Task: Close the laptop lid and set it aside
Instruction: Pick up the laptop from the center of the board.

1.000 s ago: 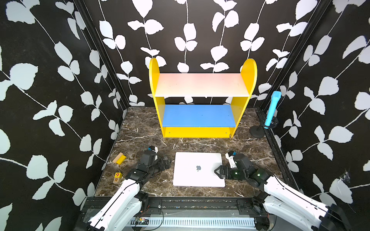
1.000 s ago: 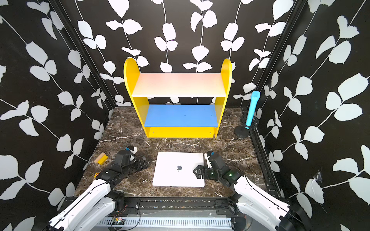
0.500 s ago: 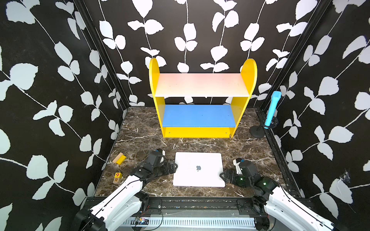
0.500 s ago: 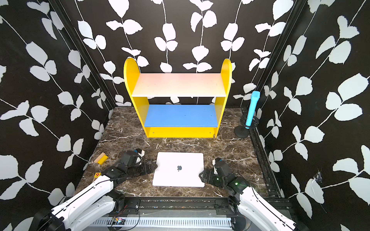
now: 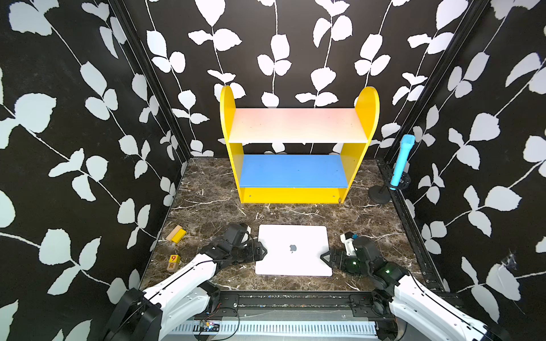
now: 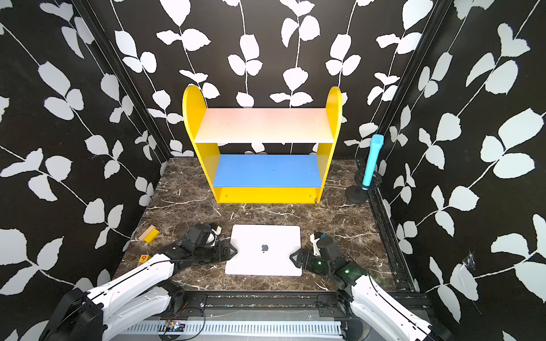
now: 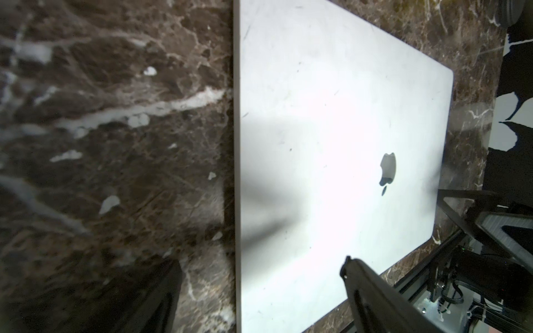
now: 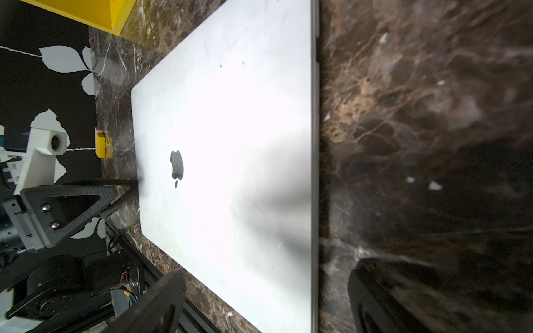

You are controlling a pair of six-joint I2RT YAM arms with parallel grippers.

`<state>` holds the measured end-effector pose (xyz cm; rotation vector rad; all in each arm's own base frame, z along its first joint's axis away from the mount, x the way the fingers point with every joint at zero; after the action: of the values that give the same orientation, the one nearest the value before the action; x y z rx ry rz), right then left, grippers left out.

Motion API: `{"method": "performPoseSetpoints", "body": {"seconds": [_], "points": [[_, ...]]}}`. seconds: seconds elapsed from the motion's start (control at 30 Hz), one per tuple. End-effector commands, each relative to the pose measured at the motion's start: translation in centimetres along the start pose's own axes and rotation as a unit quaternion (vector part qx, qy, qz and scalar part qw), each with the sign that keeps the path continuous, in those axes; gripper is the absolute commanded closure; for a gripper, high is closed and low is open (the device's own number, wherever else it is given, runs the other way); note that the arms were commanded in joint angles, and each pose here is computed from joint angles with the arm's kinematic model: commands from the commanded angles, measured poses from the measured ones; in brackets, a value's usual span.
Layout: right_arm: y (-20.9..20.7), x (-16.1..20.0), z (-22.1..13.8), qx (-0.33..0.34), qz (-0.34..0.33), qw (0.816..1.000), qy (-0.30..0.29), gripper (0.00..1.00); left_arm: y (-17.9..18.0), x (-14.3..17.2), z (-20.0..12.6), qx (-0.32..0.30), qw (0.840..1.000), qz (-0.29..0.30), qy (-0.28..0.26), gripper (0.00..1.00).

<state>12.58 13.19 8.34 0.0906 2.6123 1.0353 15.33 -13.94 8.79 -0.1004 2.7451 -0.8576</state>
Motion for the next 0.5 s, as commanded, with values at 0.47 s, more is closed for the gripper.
{"method": "performPoseSetpoints", "body": {"seconds": [0.47], "points": [[-2.6,2.1,1.8,0.025,0.041,0.998,0.048,0.13,1.3,1.8,2.4,0.022,0.999,-0.022,0.038,0.19]]}}
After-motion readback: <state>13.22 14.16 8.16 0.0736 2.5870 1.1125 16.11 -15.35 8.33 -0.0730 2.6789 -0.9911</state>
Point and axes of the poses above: each gripper's point midway between its finger pads, its own z axis out along the fingers, its own y axis along the line the jaws close on, x = y × z, the point moved 6 cm from there along -z, back along the fingers, and after that the axes turned 4 degrees about -z, right-handed, at the moved point
